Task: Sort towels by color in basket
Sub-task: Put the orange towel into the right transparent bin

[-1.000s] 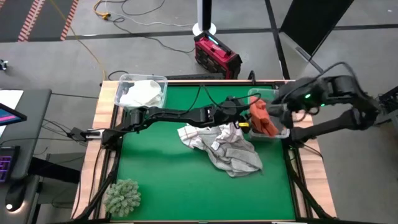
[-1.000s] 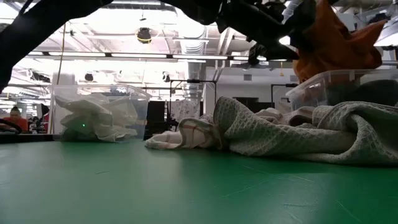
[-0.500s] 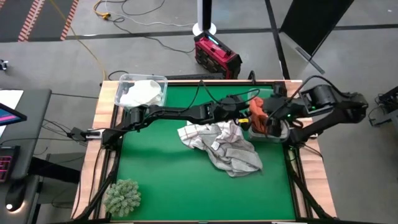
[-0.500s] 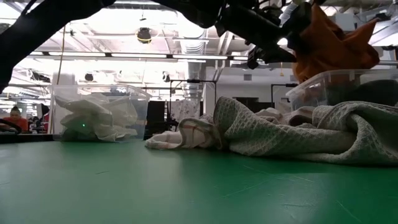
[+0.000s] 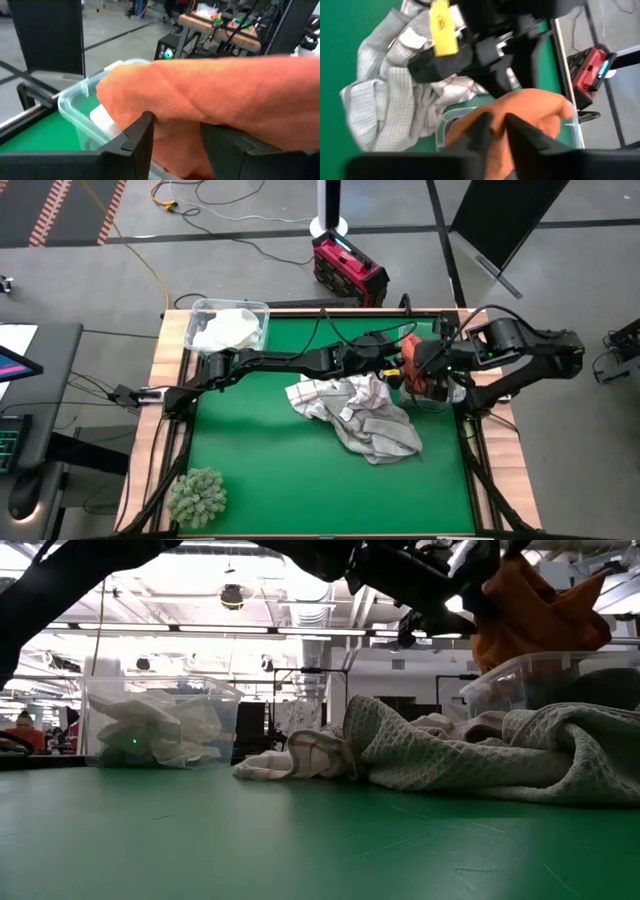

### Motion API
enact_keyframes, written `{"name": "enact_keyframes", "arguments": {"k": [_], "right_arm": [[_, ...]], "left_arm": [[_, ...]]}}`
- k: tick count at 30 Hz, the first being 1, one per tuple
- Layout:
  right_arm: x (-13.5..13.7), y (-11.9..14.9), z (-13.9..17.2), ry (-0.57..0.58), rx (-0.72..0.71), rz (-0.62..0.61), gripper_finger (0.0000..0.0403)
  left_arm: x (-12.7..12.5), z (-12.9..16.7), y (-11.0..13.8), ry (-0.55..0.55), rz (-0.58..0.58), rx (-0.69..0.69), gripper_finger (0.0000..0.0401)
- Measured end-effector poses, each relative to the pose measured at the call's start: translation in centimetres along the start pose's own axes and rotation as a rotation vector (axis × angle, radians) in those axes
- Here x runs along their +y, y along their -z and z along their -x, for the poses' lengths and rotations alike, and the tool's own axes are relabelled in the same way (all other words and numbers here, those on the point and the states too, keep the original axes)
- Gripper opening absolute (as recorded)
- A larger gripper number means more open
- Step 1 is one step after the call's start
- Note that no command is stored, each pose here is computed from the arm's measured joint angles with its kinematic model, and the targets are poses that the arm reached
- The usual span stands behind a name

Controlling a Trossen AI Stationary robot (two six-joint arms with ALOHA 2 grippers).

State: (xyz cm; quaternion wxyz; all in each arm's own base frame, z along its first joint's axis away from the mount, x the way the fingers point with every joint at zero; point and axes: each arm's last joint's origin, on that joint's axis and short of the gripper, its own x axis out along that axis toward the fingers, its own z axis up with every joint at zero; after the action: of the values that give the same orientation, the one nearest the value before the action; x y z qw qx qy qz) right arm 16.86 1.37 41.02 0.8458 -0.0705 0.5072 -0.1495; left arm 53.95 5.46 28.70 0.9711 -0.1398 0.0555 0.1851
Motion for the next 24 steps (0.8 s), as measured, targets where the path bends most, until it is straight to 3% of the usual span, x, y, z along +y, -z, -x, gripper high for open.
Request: {"name": "enact_keyframes", "arguments": {"k": [2,4,9,16,24], "right_arm": [[0.0,0.1,0.0,-0.01,0.013,0.005,0.004],[0.0,0.2,0.0,-0.018,0.03,0.006,0.0017],[-0.8,0.8,0.3,0.006,0.046,-0.087,0.0018],[-2.6,1.8,0.8,0.083,0.018,-0.216,0.0013],[-3.4,6.1,-6.0,0.202,0.309,-0.261,0.0013]], "left_arm": [[-0.1,0.1,-0.3,0.005,-0.001,-0.014,0.0153],[-0.1,0.4,-0.7,0.007,-0.001,-0.016,0.0153],[-0.3,1.2,-1.8,0.03,-0.026,0.001,0.0153],[-0.5,4.7,-4.7,0.008,-0.114,0.125,0.0153],[-1.5,10.6,-8.8,0.033,-0.242,0.211,0.0153]]}}
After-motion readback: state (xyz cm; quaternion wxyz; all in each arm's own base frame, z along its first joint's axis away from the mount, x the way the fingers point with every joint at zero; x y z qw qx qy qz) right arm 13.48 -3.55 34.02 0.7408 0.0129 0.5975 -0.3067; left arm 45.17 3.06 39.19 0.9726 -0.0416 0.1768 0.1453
